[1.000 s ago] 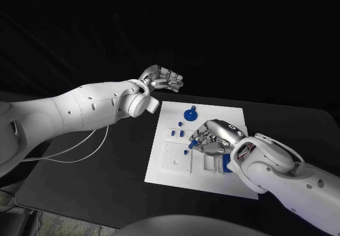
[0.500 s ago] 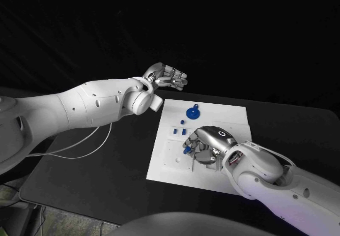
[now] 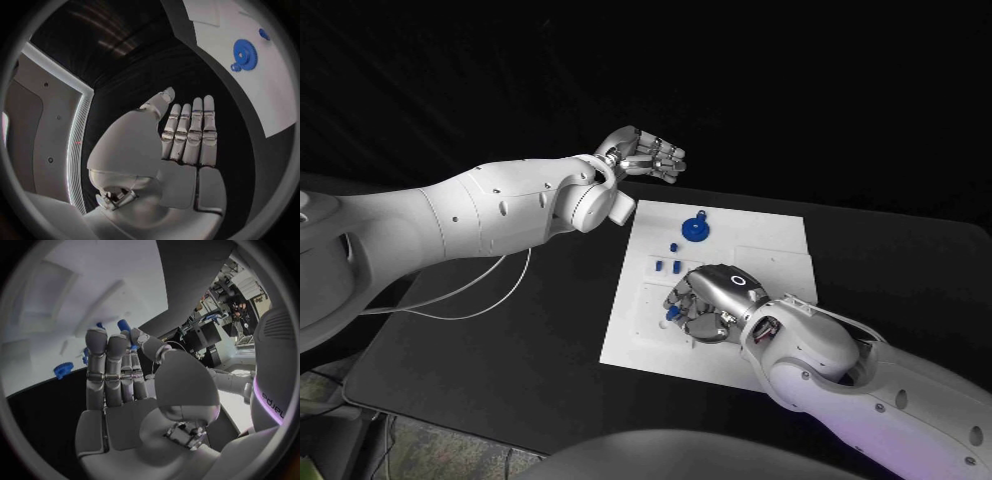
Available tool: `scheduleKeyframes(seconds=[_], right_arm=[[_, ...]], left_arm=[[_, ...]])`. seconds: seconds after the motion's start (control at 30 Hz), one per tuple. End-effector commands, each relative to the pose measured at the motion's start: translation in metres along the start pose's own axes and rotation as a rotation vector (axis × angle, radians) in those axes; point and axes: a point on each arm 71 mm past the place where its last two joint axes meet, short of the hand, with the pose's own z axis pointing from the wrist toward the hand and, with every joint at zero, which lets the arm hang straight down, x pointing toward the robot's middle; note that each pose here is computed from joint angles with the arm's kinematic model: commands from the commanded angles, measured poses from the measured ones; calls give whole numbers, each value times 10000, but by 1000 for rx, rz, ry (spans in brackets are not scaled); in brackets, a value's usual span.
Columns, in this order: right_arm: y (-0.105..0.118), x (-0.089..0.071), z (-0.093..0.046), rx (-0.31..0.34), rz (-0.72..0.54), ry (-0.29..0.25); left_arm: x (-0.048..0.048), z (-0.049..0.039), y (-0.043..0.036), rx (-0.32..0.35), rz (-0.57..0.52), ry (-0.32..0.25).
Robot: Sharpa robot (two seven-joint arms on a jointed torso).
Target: Assemble the parts on the task board
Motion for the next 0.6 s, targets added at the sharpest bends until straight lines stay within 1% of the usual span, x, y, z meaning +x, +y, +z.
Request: scheduleKeyframes(seconds=[0.03,0.6], right_arm=[[24,10,11,-20,-20,-8],[91,99,44,-36,-6,7]], left_arm=[[26,5,-16,8,-10,16],[28,6,-15,7,-10,17]])
